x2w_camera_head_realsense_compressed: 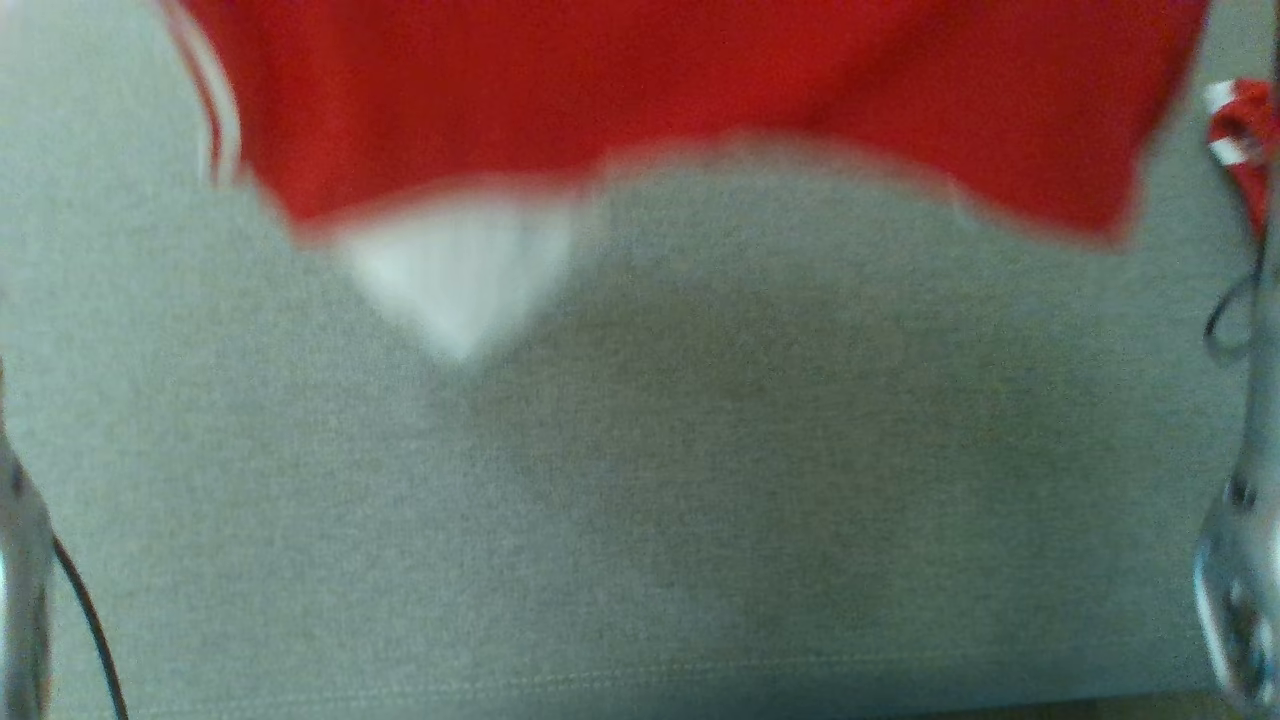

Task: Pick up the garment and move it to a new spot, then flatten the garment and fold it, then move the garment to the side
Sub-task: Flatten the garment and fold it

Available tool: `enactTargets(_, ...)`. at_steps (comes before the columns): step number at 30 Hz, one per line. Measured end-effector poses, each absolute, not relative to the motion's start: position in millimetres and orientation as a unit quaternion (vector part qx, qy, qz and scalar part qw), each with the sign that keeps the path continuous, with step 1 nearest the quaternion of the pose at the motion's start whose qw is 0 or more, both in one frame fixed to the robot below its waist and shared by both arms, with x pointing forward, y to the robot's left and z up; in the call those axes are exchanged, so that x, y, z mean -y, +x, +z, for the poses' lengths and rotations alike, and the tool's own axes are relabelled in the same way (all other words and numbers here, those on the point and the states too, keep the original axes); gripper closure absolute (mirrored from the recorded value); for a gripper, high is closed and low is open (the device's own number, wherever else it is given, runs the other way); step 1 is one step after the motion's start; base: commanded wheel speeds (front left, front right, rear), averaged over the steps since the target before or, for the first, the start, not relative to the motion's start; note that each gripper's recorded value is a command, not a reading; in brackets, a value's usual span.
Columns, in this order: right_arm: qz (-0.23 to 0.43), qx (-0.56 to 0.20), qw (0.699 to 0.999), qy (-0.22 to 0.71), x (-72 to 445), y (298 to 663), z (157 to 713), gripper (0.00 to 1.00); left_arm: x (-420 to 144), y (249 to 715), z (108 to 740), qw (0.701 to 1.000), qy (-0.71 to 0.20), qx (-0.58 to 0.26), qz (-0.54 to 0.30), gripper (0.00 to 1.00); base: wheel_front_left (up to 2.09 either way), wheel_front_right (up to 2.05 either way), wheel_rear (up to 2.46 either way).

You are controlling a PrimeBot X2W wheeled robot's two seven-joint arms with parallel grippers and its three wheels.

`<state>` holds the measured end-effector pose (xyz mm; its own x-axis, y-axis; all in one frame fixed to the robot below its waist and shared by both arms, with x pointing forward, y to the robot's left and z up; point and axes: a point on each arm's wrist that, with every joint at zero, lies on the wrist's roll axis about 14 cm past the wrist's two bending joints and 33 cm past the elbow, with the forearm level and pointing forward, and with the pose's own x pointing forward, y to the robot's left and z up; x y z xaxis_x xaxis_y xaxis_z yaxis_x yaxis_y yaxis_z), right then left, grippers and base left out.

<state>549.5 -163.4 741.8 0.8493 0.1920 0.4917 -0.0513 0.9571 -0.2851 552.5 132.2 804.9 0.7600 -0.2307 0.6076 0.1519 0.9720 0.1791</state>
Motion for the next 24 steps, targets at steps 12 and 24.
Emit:
enactTargets(12,0.058,0.122,0.977,-0.164,159.1,669.4,614.1,1.0,-123.9,641.0,721.4,0.953,0.053,0.282,-0.093,1.0,0.0,0.0,0.0)
enactTargets(24,0.075,-0.081,0.99,-0.085,155.1,647.2,415.7,1.0,-135.6,618.5,549.4,0.986,-0.05,0.13,-0.091,1.0,0.0,0.0,0.0)
